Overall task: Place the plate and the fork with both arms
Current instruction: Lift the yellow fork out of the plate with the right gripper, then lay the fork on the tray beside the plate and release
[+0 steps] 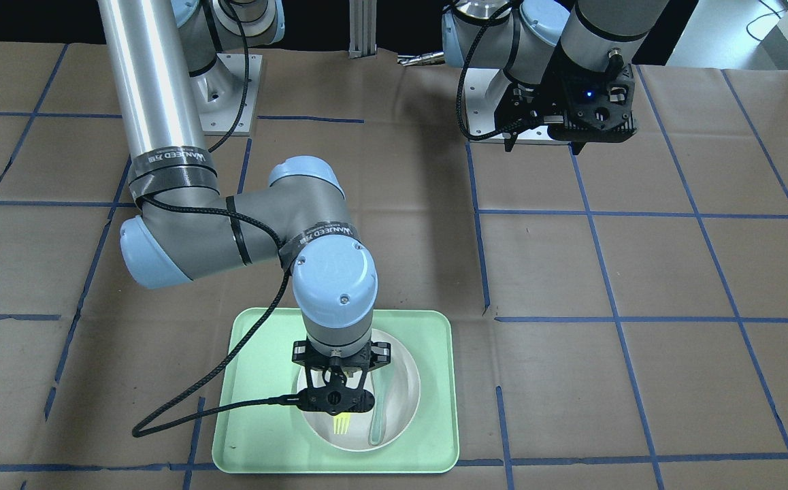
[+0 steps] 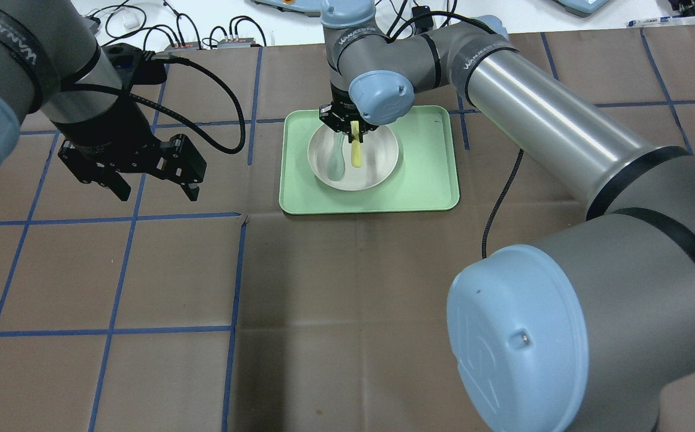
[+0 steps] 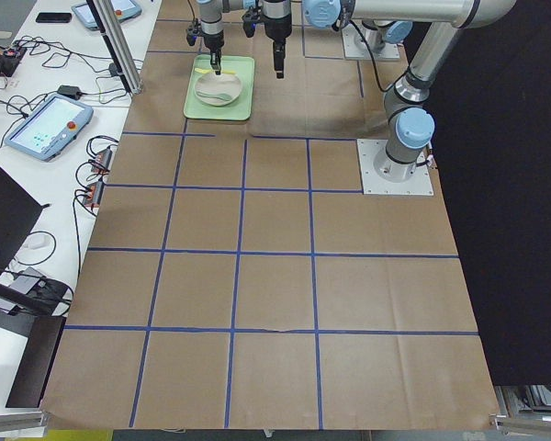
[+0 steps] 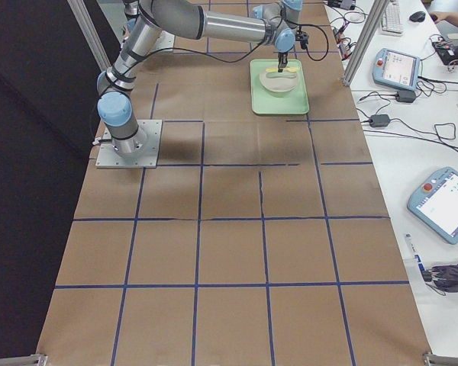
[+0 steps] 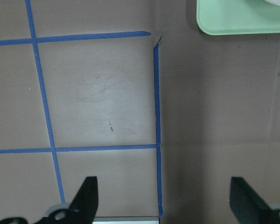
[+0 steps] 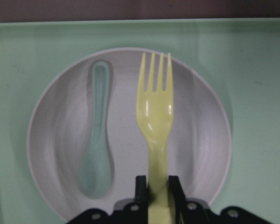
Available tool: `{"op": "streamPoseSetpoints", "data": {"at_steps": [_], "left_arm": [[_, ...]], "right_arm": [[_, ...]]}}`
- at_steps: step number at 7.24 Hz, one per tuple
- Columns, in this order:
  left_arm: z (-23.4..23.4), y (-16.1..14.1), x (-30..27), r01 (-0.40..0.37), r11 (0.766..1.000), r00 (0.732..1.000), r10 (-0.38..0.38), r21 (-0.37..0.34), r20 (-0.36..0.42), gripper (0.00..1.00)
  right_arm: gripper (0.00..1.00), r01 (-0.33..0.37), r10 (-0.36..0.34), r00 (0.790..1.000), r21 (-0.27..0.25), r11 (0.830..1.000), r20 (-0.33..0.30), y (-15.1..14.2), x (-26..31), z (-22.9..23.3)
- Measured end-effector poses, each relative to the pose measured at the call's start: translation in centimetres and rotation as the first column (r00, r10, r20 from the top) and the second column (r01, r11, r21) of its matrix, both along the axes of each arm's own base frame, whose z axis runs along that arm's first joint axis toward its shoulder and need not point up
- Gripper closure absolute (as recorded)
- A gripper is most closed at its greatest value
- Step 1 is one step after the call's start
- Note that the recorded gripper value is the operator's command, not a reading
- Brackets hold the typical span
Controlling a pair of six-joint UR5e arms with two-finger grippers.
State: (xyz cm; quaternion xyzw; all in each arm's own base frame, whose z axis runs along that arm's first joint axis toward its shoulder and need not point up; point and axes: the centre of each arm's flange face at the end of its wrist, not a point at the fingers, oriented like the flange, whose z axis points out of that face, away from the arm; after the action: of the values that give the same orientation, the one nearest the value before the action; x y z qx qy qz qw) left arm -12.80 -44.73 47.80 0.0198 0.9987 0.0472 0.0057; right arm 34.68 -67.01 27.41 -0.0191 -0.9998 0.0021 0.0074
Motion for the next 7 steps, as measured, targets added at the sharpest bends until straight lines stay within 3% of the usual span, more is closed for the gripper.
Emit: {"op": "streamPoseSetpoints", "data": {"at_steps": [4,7], "left_arm": [[0.1,0.0,0.1,-0.001,1.0,1.0,0.001,-0.002,0.004,0.0],[0.3,0.0,0.1,0.0,1.0,1.0,0.0,-0.006,0.009,0.0]], "right_arm": [[0.96,0.052,-0.048,0.998,0.089,0.995,-0.045,-1.5,-9.8,-1.2],[0.95,0.06,-0.057,0.998,0.087,0.994,-0.038,-1.4,-12.5,-5.6]]}}
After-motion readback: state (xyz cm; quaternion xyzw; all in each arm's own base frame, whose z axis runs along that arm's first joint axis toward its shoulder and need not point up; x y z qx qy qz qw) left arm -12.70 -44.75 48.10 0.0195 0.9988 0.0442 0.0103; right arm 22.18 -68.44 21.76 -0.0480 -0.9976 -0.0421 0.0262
